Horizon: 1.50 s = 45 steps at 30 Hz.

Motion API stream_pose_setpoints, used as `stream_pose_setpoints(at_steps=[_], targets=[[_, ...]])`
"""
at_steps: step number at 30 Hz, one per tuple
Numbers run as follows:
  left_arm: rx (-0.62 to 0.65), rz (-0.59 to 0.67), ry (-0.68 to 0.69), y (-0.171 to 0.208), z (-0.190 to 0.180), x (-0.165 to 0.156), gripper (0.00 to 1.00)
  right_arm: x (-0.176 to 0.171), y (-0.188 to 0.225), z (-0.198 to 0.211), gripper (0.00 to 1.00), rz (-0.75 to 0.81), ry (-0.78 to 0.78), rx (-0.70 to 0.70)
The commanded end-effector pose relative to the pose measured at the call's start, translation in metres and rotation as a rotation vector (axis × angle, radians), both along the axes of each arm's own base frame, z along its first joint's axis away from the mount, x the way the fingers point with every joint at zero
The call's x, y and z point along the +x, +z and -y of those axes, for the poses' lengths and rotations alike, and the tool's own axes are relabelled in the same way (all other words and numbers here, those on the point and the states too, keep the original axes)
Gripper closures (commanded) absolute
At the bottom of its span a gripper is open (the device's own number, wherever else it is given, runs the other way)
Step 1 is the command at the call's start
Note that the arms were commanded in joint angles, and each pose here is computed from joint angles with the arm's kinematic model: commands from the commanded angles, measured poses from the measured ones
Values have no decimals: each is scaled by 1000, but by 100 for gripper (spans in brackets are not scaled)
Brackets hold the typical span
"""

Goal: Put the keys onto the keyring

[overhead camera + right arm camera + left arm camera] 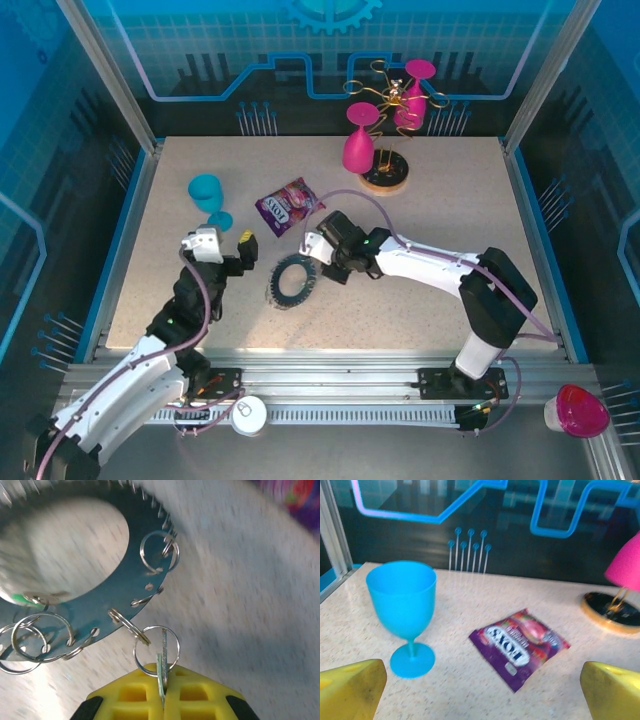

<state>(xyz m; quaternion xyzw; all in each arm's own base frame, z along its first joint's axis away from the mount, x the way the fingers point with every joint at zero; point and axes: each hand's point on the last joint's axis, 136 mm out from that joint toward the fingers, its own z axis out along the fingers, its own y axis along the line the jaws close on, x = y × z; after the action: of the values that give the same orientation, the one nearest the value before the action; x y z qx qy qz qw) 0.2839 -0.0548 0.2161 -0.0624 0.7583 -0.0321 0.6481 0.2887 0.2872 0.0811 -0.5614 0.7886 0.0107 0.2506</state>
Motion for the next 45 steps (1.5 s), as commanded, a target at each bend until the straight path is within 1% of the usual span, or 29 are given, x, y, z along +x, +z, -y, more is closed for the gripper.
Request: stream_pose_setpoints(at_steps=[1,3,5,6,8,10,12,13,15,16,18,20,21,22,24,27,29,30,31,32,33,34,35,36,37,38,41,42,45], targets=[[34,-58,88,-7,-15,6,1,3,-13,47,95,63,5,-230],[55,-95,107,-19,-19,9,1,-2,-25,67,90,58,8,-328],[82,-135,154,-32,-30,11,1,-7,-36,83,71,33,2,-400],[88,-151,172,-36,-34,12,1,-8,-39,89,64,30,-12,-426],[100,-175,205,-42,-44,14,1,-9,-38,101,58,34,-43,-452],[99,-188,234,-47,-53,16,1,-5,-24,106,53,51,-100,-390],[88,-200,240,-53,-59,19,1,3,-3,110,49,47,-202,-238],[87,-209,248,-58,-64,20,1,9,10,113,47,48,-274,-128],[78,-217,250,-67,-70,24,1,26,30,124,44,62,-416,90],[72,-211,250,-72,-72,26,1,37,36,137,44,85,-505,188],[60,-177,256,-80,-77,30,1,56,42,168,44,179,-664,329],[44,-140,241,-87,-78,35,1,76,48,204,44,315,-788,455],[46,-127,238,-87,-78,39,1,81,47,214,44,352,-811,503],[50,-131,205,-88,-73,45,1,87,48,223,44,399,-824,558],[67,-102,151,-86,-65,56,1,95,45,233,44,448,-815,639],[113,-62,67,-84,-52,73,1,104,37,232,44,508,-746,631],[139,-29,13,-84,-43,82,1,105,27,235,45,479,-746,666],[141,-16,2,-87,-42,86,1,102,22,237,45,497,-730,701],[143,-35,-20,-97,-38,88,1,99,24,241,44,550,-736,739],[148,-40,-42,-105,-35,90,1,95,25,245,43,556,-750,740],[167,-14,-46,-109,-34,93,1,94,23,244,43,536,-742,739],[176,7,-4,-105,-39,93,1,96,23,240,42,529,-726,746],[147,-36,38,-109,-47,92,1,100,21,242,41,508,-743,733],[122,-73,100,-112,-59,94,1,104,18,249,41,491,-800,709],[113,-73,131,-111,-66,99,1,109,18,255,40,498,-841,701],[122,-72,127,-111,-65,100,1,109,17,257,36,497,-849,693],[129,-114,100,-115,-59,107,1,109,17,257,33,497,-850,693],[112,-129,94,-116,-60,108,1,109,18,257,32,499,-848,697],[111,-133,97,-117,-61,108,1,109,17,257,30,497,-850,694]])
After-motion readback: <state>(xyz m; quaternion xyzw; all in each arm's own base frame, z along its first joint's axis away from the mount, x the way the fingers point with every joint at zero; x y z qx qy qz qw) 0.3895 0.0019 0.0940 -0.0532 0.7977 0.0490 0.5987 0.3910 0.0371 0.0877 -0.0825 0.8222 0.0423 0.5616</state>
